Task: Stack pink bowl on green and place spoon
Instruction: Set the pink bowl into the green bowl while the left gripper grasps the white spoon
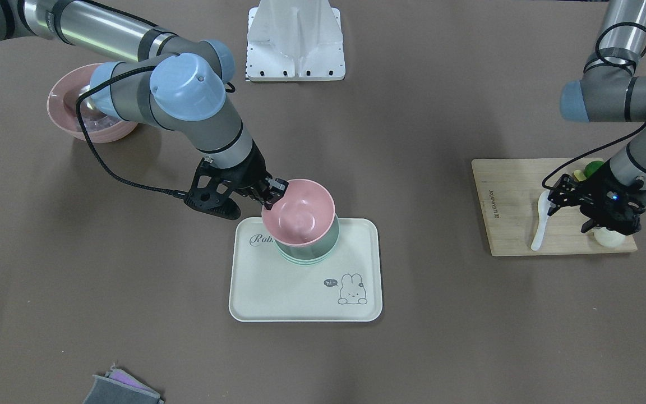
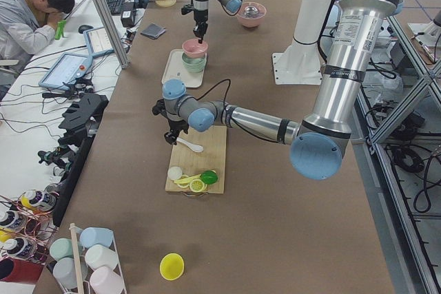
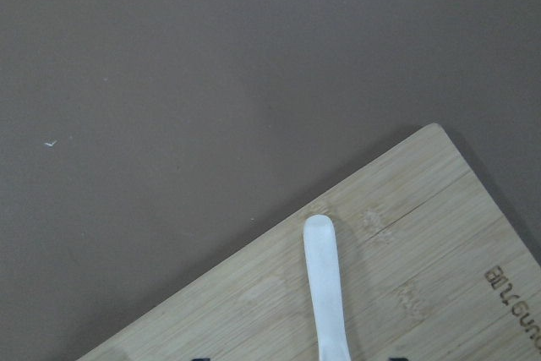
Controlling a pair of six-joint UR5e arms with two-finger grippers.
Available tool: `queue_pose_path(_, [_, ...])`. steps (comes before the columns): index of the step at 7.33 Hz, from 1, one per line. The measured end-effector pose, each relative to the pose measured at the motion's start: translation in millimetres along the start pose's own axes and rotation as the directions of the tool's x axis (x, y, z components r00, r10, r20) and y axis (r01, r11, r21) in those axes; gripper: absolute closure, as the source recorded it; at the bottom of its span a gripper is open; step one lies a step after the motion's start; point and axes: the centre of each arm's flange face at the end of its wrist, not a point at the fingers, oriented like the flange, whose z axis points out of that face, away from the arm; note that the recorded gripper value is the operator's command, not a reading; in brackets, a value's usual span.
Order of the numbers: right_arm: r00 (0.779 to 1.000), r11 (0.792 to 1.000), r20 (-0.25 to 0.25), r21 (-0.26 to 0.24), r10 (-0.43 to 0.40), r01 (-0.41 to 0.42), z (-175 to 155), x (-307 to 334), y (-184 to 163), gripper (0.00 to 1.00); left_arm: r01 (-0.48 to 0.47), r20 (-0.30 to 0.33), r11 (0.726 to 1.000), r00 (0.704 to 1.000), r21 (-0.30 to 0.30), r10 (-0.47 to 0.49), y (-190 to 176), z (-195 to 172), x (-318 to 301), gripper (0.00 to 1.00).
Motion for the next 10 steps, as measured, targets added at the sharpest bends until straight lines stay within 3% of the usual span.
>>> queue_pose_path(5, [1.0,1.0,-0.001,-0.002,0.024,-0.024,7.7,-12.1,3.4,0.96,0.01,-0.001,1.0,1.0,0.002,-0.01,-0.7,-1.0,0.9,0.23])
queue_pose_path(6, [1.0,1.0,-0.003,-0.003,0.025,-0.025,9.4,-13.3,4.2,0.24,0.012,-0.001,1.0,1.0,0.001,-0.012,-0.4,-0.3,0.7,0.24])
queue_pose_path(7, [1.0,1.0,-0.005,-0.005,0.025,-0.025,10.8,-13.5,4.6,0.0,0.012,-0.002,1.0,1.0,-0.006,-0.012,0.4,3.8,1.4,0.24])
queue_pose_path(10, [1.0,1.0,0.019,-0.016,0.017,-0.017,-6.5,-15.0,5.4,0.0,0.012,-0.022,0.999,1.0,-0.047,-0.013,-10.2,33.6,22.0,0.24])
